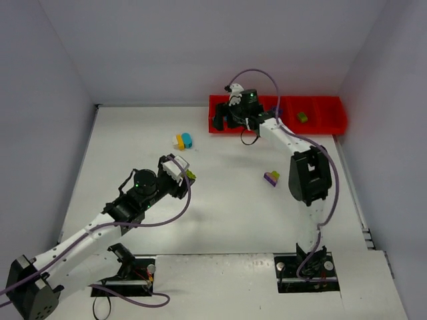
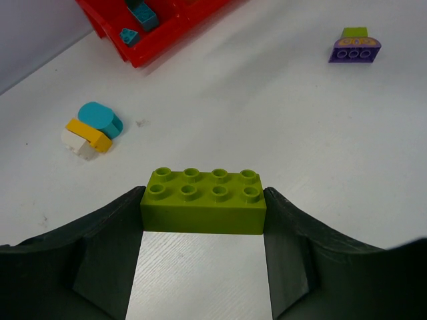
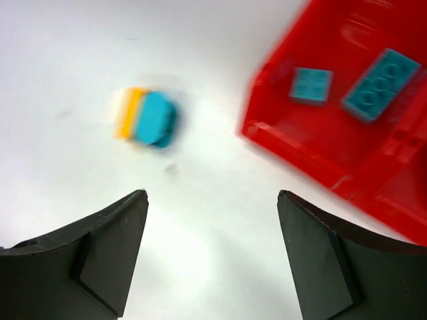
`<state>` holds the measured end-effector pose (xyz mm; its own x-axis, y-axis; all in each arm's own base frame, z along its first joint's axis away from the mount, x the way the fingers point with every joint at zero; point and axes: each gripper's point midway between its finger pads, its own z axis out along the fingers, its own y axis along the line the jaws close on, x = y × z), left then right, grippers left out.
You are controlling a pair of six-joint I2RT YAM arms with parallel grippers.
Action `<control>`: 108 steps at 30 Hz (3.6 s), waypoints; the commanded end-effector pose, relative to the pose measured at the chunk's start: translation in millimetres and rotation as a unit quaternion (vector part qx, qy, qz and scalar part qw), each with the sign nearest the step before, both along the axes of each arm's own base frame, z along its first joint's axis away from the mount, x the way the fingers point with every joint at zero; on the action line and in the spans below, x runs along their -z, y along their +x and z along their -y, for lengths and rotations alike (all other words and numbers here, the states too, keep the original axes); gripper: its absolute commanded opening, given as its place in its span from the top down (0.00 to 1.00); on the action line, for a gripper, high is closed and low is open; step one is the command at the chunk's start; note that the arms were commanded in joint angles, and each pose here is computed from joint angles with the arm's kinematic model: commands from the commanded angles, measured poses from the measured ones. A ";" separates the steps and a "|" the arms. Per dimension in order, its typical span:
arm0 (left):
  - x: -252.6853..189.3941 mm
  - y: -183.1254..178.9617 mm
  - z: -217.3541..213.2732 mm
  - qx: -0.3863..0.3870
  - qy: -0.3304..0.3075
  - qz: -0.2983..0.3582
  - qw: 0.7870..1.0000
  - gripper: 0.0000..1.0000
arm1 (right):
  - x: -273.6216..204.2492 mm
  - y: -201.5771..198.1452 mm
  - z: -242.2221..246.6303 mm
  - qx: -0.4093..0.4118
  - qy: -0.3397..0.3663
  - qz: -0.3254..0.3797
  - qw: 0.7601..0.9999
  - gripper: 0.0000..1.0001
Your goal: Sort the legos into containers by color
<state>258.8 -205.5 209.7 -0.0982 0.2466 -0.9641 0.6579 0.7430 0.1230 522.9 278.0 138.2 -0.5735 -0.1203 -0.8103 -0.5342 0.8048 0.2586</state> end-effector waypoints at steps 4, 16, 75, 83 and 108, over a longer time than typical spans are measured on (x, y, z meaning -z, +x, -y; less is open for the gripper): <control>-41.3 26.8 15.9 0.011 -0.001 0.085 0.996 1.00 | -106.6 -101.8 -20.9 -0.152 0.134 0.019 0.979 0.21; -65.3 36.6 39.6 0.059 0.005 0.127 0.990 1.00 | -107.7 -203.3 -60.4 -0.264 0.172 -0.048 0.948 0.19; 8.6 41.3 -57.2 -0.268 -0.055 -0.127 0.953 0.12 | -70.2 66.0 328.4 0.401 -0.141 0.107 0.899 1.00; 19.9 41.0 -60.6 -0.275 -0.068 -0.171 0.944 0.12 | -41.2 112.5 367.2 0.407 -0.172 0.115 0.890 1.00; 30.2 161.7 -49.5 -0.186 0.060 -0.162 0.967 0.12 | -125.2 44.4 293.3 0.318 -0.010 0.130 0.939 0.34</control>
